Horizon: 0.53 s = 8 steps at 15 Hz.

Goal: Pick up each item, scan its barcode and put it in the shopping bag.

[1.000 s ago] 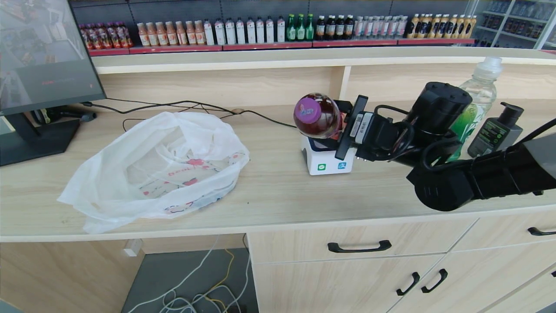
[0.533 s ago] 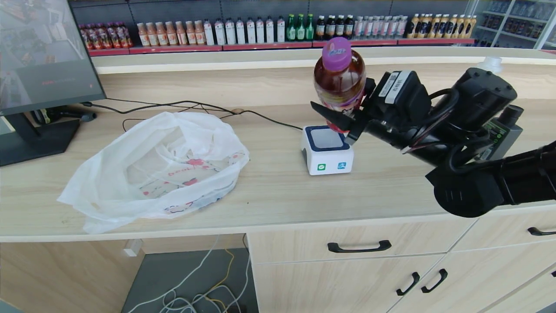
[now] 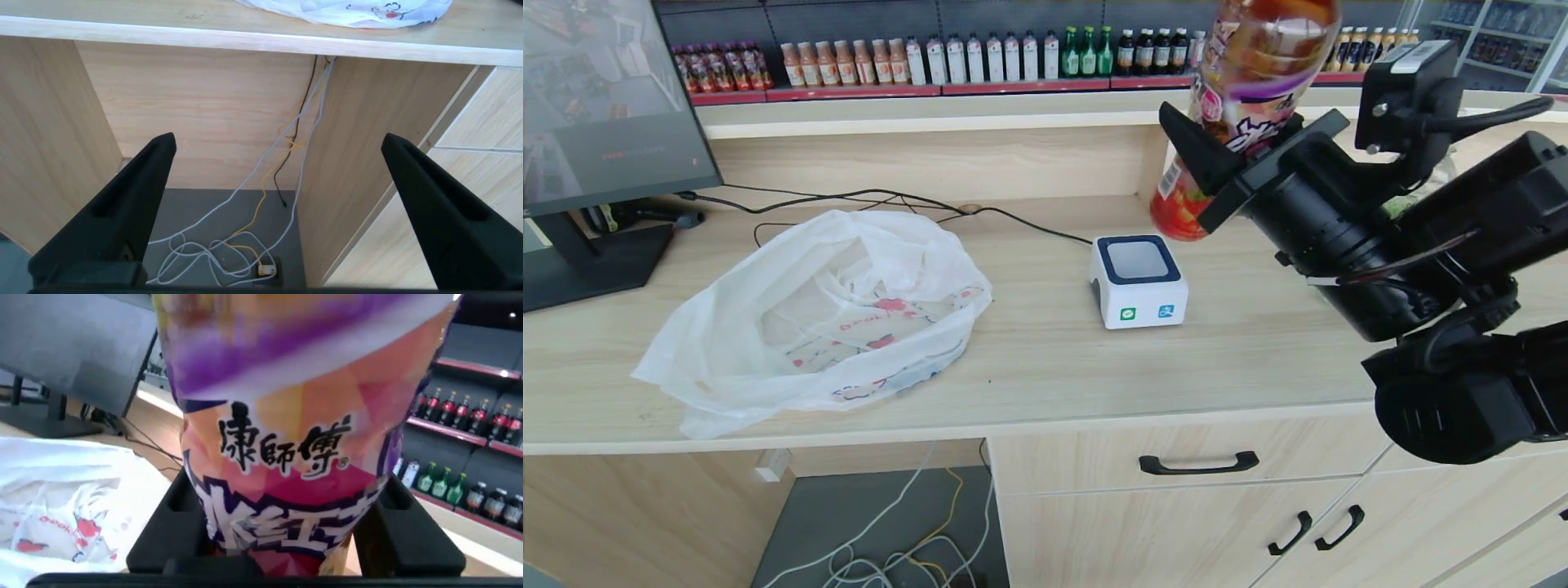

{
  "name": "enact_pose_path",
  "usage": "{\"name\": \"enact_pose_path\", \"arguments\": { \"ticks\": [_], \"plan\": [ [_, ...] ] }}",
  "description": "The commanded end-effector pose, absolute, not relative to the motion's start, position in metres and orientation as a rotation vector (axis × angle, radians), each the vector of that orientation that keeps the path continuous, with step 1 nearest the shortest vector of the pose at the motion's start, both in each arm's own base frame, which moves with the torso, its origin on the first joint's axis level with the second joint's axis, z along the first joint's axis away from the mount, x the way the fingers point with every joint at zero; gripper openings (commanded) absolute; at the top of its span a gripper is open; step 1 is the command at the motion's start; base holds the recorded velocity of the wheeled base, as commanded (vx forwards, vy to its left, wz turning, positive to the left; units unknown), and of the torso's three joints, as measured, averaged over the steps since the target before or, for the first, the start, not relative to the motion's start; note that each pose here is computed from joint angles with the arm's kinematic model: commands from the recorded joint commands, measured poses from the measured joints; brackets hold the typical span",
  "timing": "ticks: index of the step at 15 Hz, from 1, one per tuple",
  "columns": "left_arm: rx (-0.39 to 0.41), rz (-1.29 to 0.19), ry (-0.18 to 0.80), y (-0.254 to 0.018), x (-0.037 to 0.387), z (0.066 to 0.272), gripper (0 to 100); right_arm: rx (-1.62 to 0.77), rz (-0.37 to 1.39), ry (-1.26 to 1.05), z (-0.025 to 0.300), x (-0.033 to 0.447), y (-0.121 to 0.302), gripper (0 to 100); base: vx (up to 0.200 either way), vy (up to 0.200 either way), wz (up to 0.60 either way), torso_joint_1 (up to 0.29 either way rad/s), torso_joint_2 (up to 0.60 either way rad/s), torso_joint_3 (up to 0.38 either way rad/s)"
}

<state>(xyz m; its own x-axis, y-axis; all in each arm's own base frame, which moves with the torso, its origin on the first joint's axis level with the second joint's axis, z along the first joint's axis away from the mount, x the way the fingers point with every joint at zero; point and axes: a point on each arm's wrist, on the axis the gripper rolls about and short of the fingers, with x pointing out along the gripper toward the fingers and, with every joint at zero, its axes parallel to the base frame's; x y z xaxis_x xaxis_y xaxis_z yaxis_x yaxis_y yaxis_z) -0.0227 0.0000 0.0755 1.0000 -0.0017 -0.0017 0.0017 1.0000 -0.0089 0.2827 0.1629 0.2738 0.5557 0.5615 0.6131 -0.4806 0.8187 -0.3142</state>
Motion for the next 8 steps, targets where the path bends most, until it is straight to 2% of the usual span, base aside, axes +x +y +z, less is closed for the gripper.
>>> {"name": "enact_pose_path", "arguments": {
  "ticks": [1, 5, 8],
  "plan": [
    [-0.009, -0.002, 0.002, 0.0, -0.023, 0.076, 100, -0.036, 0.58, -0.731, 0.268, 0.271, 0.155, 0, 0.0, 0.0, 0.0, 0.0, 0.0, 0.0],
    [-0.009, -0.002, 0.002, 0.0, -0.023, 0.076, 100, 0.071, 0.498, -0.568, 0.245, 0.245, 0.136, 0, 0.0, 0.0, 0.0, 0.0, 0.0, 0.0],
    [-0.009, -0.002, 0.002, 0.0, -0.023, 0.076, 100, 0.092, 0.436, -0.552, 0.243, 0.247, 0.126, 0, 0.0, 0.0, 0.0, 0.0, 0.0, 0.0]
  ]
}}
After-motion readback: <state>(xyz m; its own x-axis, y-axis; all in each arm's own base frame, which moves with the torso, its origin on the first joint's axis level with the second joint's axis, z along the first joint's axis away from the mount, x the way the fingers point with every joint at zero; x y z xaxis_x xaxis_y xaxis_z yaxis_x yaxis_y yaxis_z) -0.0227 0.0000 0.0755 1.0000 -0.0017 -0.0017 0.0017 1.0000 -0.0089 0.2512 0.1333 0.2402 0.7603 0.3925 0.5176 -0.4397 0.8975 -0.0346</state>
